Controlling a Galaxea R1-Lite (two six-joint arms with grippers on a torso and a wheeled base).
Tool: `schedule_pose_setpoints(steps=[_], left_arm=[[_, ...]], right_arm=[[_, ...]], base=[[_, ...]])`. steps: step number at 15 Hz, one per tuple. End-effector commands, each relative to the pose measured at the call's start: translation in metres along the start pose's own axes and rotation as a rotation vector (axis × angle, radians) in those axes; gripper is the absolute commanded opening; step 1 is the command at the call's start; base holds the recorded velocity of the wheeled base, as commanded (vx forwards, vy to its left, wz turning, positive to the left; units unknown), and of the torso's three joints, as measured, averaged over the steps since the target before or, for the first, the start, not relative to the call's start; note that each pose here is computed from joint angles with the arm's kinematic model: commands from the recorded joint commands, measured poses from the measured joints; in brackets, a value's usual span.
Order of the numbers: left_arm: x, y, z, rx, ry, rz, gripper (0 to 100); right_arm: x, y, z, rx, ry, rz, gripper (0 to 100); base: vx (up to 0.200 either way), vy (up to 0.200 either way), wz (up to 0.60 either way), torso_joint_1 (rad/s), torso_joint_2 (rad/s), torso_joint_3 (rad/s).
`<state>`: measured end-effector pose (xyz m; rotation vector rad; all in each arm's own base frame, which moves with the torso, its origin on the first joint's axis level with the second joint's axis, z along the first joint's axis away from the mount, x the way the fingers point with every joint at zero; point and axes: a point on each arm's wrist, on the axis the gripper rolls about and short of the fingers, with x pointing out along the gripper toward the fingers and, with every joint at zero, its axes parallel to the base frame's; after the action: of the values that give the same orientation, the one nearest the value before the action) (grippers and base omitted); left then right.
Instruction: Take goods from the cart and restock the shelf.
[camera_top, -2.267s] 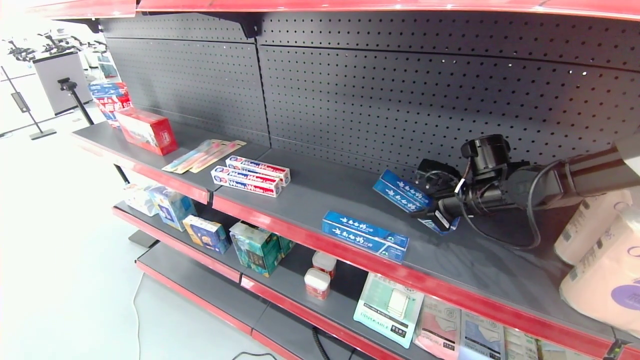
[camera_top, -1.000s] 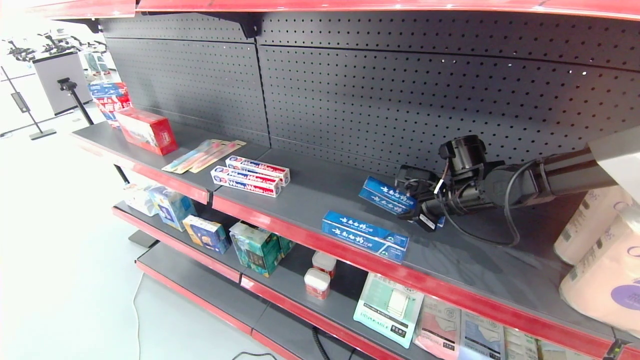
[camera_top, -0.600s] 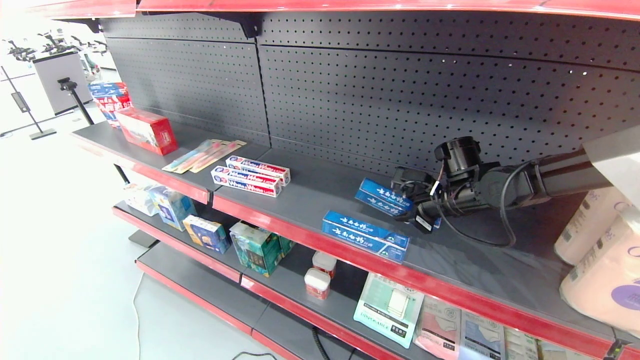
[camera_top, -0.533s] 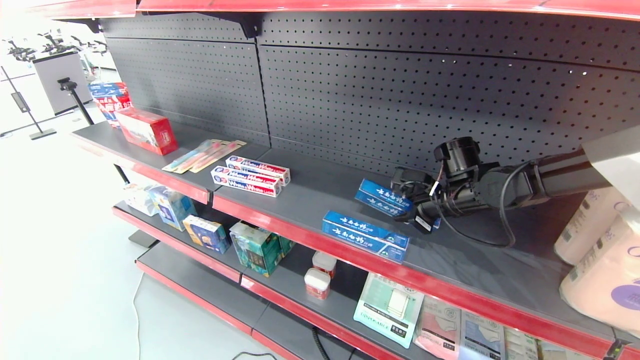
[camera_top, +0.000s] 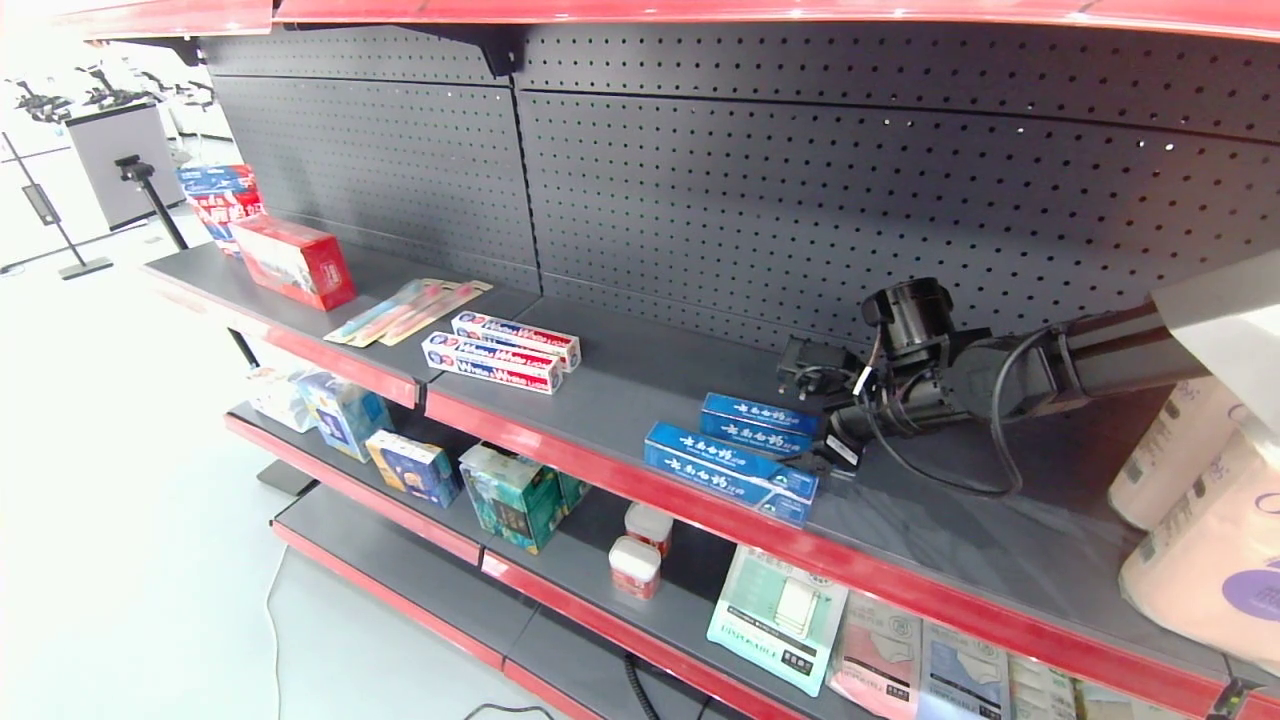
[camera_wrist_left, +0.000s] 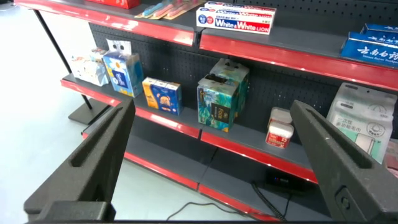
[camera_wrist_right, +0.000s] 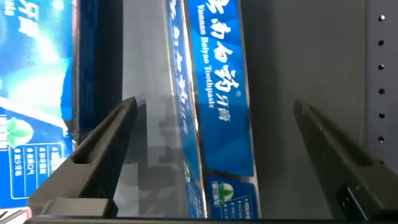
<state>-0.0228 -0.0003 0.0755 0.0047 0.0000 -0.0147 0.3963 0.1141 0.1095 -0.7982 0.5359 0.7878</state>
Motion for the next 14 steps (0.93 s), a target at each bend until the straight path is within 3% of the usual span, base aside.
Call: schedule_pose_setpoints(steps=[1, 8, 14], left_arm=[[0.0, 0.0, 0.0, 0.0, 0.0, -0.001, 100], [0.0, 0.0, 0.0, 0.0, 0.0, 0.001, 100], [0.0, 0.0, 0.0, 0.0, 0.0, 0.001, 100]], right_arm=[[-0.0038, -0.0049, -0.0037, 0.009, 0.009, -0.019, 100], [-0.006, -0.0139, -0.0093, 0.066, 0.04, -0.07, 100], [0.0016, -0.0075, -0.0051, 0.085, 0.051, -0.065, 100]], base=[[0.0, 0.0, 0.0, 0.0, 0.0, 0.0], [0.0, 0.0, 0.0, 0.0, 0.0, 0.0], [0.0, 0.0, 0.0, 0.0, 0.0, 0.0]])
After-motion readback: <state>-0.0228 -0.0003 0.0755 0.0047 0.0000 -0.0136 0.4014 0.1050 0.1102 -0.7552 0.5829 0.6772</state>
